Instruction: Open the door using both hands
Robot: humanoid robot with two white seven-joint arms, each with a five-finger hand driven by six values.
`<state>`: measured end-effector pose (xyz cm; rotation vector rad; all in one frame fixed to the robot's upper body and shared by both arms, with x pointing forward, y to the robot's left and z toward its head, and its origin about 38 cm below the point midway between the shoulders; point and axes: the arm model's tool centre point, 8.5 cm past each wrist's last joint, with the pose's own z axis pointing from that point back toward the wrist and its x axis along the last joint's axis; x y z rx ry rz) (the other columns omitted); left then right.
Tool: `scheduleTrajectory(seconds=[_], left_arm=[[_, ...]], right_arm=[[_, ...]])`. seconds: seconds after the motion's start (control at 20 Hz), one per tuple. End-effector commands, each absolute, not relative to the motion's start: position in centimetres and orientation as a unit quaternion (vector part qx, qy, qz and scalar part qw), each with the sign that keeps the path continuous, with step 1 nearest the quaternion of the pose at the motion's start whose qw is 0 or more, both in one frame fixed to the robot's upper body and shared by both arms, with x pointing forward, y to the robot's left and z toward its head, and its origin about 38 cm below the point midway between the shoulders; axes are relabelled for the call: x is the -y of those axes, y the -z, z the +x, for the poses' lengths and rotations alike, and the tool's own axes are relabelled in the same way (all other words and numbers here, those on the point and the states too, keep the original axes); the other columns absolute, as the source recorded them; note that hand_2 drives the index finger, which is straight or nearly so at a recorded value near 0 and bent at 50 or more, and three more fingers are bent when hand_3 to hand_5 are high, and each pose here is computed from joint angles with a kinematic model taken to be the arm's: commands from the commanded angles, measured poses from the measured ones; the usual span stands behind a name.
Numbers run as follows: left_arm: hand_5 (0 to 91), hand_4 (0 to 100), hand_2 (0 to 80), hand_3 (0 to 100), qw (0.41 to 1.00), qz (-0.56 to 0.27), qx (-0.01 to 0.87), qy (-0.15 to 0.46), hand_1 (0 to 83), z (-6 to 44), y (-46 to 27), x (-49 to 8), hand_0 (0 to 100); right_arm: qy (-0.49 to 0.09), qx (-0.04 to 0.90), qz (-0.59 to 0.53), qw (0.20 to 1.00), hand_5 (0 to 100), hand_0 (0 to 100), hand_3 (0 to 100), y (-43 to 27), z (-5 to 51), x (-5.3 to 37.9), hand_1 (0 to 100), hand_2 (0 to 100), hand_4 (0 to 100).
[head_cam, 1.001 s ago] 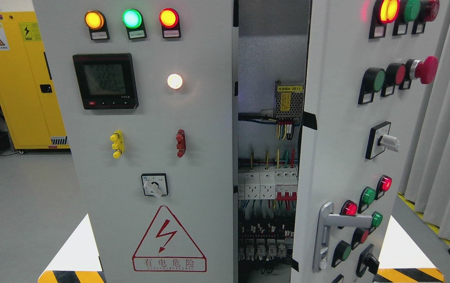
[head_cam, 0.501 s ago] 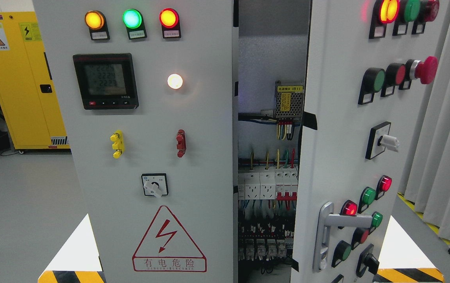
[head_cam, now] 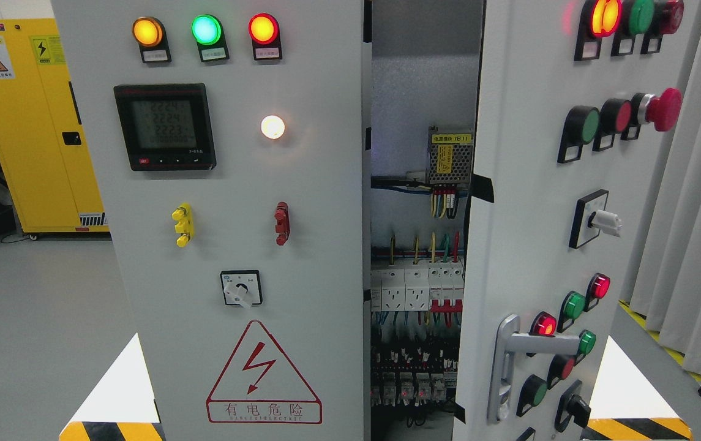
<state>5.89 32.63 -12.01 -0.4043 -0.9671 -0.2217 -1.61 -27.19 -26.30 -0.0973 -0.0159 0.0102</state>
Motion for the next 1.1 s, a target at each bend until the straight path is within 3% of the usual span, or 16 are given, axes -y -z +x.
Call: scheduleTrajectory(seconds=[0.0, 0.15, 0.5, 0.6, 0.8, 1.05], left_arm=[[0.0, 11, 9.8, 26, 0.736, -0.119, 0.629, 0.219, 17.2, 14.4, -2.6, -36.9, 26], [0.0, 13, 10.5, 30, 0.711, -0.135, 0.642, 0.254, 15.0, 15.7, -5.6, -38.1, 25], [0.0, 17, 13.6, 36, 0.668, -0.179, 0.663, 0.287, 9.6, 23.0, -14.7, -42.6, 10], [0.0, 22, 16.8, 42, 0.662, -0.203, 0.660, 0.293, 8.9, 24.5, -17.2, -43.3, 7], [4.2, 30, 23.3, 48, 0.629, -0.243, 0.657, 0.338, 9.6, 25.9, -21.4, -43.2, 0], [7.7, 33, 24.6, 49, 0.588, -0.283, 0.654, 0.383, 10.1, 26.7, -27.2, -42.1, 0]], right_arm=[[-0.014, 0.007, -0.033, 0.999, 0, 21, 0, 26.4, -1.7, 25.5, 11, 0, 0], [-0.014, 0.006, -0.031, 0.999, 0, 21, 0, 26.4, -1.8, 25.4, 11, 0, 0], [-0.014, 0.007, -0.030, 0.999, 0, 21, 0, 26.4, -1.7, 25.5, 11, 0, 0], [-0.014, 0.007, -0.030, 0.999, 0, 21, 0, 26.4, -1.7, 25.5, 11, 0, 0], [-0.014, 0.007, -0.029, 0.999, 0, 21, 0, 26.4, -1.7, 25.5, 11, 0, 0], [-0.013, 0.008, -0.029, 0.999, 0, 21, 0, 26.4, -1.6, 25.5, 11, 0, 0]])
